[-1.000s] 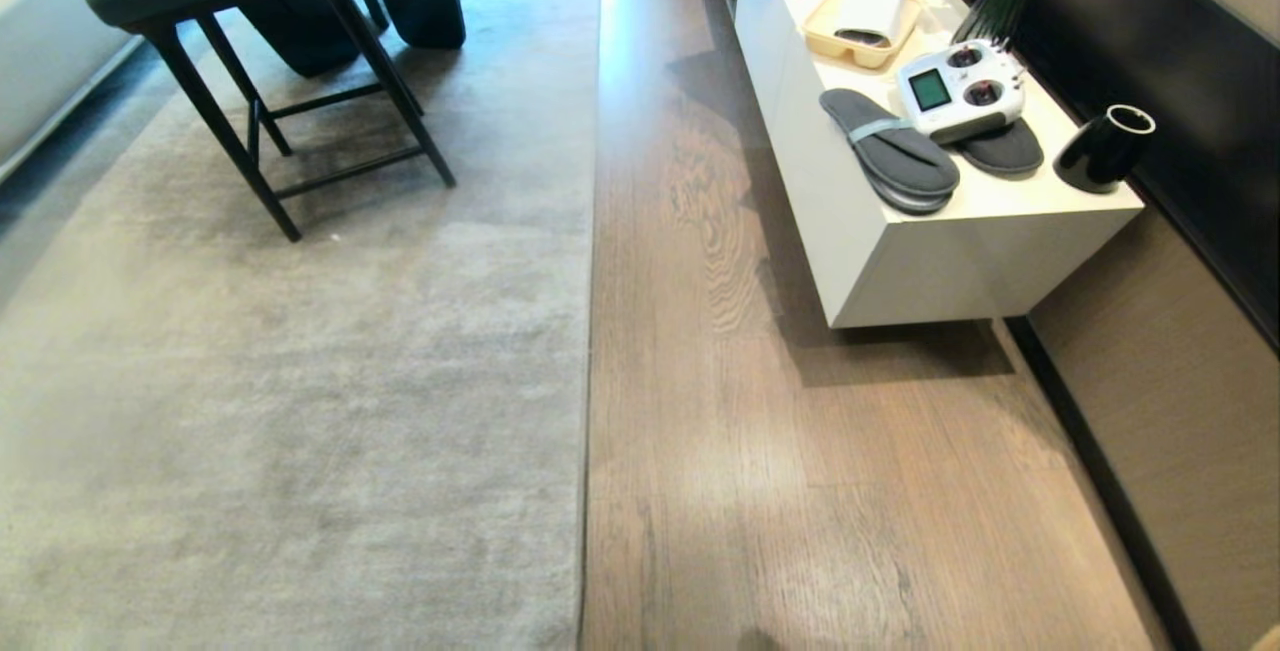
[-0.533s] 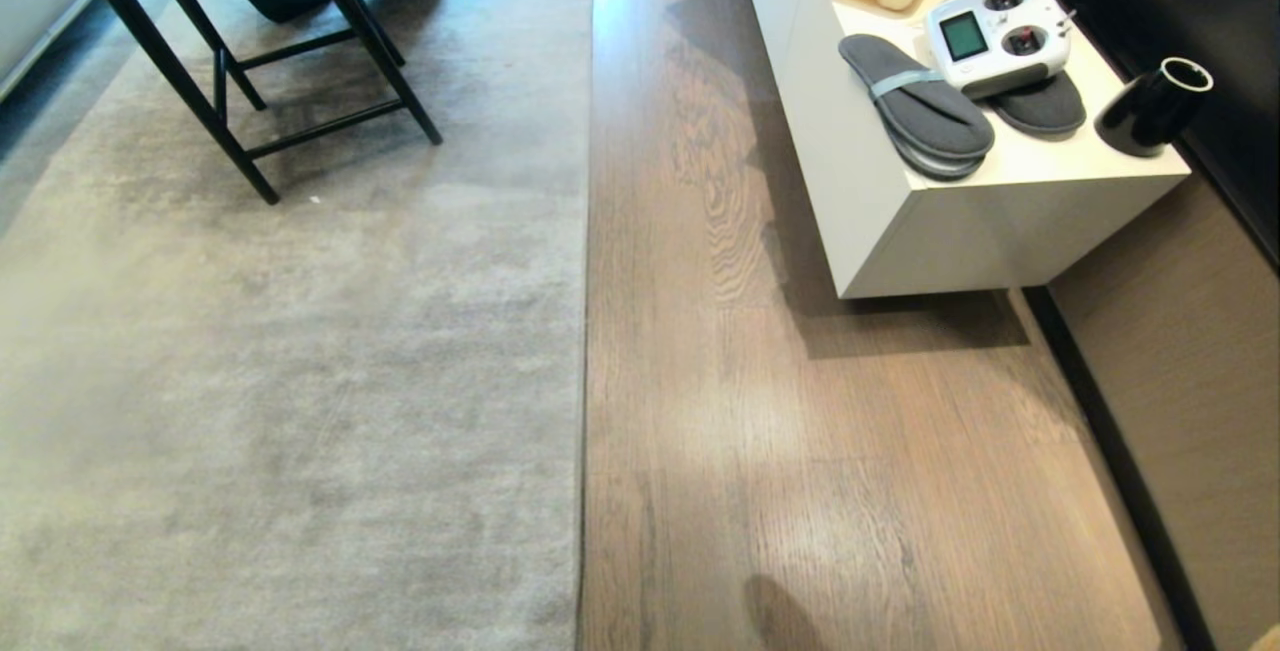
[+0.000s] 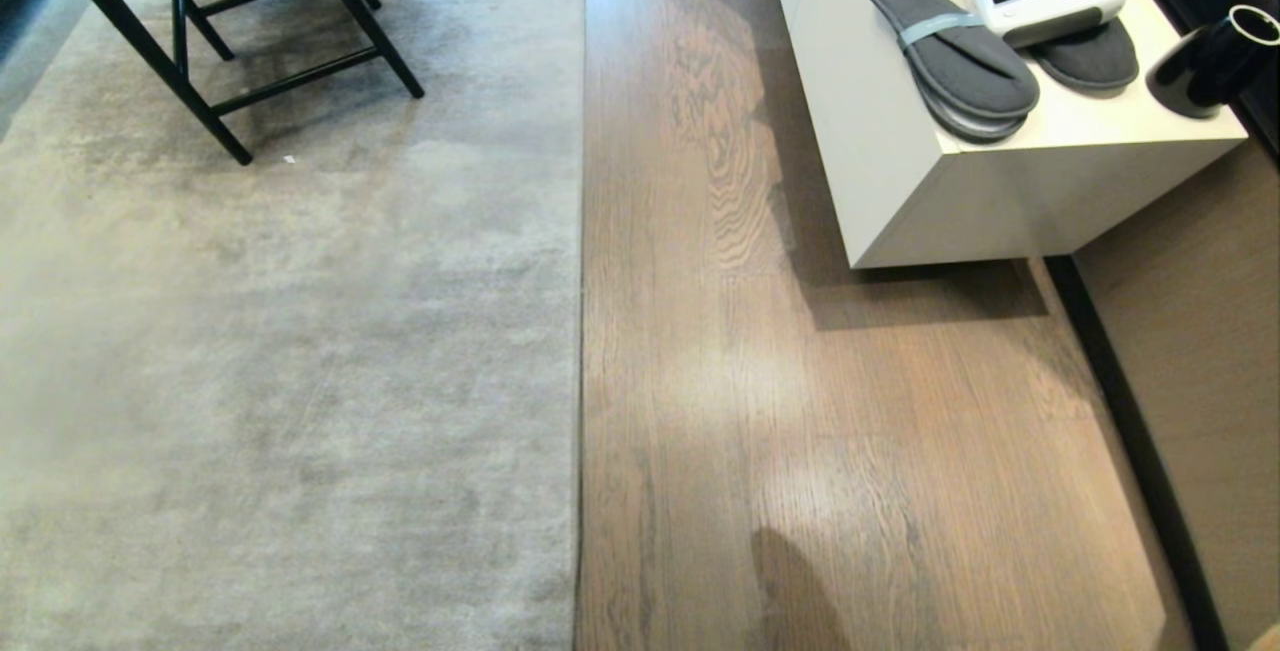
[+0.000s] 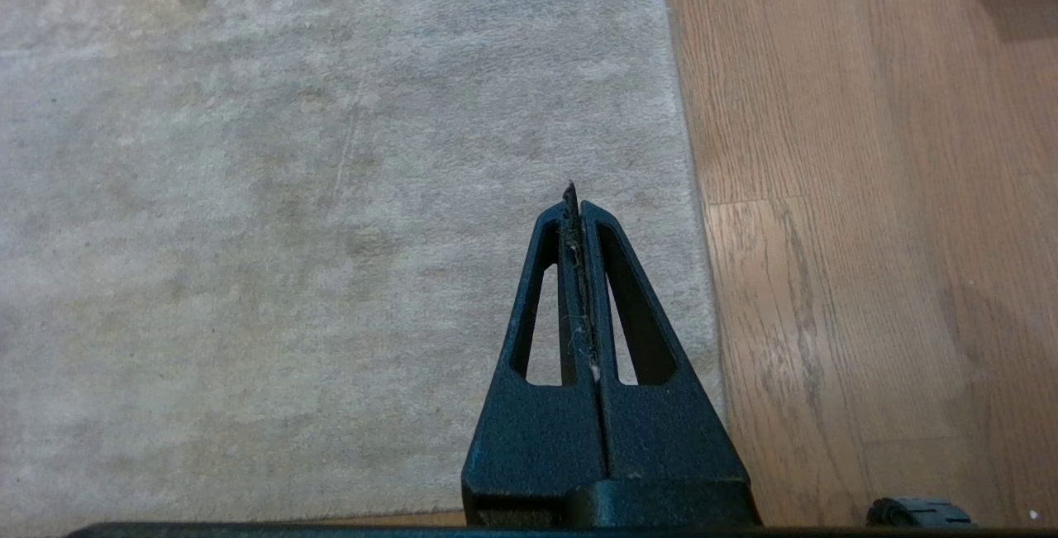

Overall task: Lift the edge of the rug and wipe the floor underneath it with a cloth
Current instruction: Put down the rag

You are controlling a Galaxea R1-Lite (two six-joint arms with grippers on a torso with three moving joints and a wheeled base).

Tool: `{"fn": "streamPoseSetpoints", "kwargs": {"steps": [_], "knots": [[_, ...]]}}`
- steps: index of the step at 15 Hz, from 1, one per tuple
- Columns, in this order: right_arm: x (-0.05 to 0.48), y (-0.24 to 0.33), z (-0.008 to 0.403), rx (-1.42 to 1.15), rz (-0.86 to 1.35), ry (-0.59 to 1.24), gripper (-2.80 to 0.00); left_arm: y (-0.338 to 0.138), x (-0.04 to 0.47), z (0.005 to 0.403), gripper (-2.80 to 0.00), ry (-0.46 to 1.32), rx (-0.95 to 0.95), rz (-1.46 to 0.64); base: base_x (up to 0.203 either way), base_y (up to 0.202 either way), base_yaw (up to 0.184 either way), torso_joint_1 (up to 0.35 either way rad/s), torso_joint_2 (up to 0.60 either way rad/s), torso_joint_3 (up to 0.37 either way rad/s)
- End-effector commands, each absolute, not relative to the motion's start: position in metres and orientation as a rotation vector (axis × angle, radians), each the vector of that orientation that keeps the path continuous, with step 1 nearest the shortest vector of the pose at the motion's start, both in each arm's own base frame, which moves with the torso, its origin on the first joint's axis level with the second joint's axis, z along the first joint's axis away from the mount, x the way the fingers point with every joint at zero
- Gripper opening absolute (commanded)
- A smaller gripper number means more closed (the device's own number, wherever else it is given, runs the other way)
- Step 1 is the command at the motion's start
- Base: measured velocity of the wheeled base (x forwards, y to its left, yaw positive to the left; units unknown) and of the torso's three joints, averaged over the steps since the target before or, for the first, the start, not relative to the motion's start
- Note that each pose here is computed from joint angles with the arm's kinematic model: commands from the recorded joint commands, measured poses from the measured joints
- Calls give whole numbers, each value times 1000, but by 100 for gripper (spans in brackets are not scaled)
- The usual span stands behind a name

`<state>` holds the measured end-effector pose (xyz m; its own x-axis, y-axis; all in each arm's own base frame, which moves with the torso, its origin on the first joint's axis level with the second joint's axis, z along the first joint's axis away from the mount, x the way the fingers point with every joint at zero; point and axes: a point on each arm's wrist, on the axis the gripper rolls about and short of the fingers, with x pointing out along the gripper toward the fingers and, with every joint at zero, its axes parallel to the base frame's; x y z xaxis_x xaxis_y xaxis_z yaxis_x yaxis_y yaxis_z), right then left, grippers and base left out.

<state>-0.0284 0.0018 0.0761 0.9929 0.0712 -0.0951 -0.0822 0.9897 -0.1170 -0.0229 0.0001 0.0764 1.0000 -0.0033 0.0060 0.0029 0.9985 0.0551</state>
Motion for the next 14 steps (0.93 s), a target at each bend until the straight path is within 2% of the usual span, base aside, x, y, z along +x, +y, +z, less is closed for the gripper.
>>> {"fn": "streamPoseSetpoints", "kwargs": {"steps": [1, 5, 14], "knots": [[-28, 2, 76, -122, 78, 93, -280, 0, -23, 76, -280, -6, 57, -3, 0, 0, 0, 2, 2, -36], [-28, 2, 76, -122, 78, 93, -280, 0, -23, 76, -280, -6, 57, -3, 0, 0, 0, -1, 5, -68], [-28, 2, 76, -127, 77, 92, -280, 0, -23, 76, -280, -6, 54, -3, 0, 0, 0, 3, 3, -193]]}}
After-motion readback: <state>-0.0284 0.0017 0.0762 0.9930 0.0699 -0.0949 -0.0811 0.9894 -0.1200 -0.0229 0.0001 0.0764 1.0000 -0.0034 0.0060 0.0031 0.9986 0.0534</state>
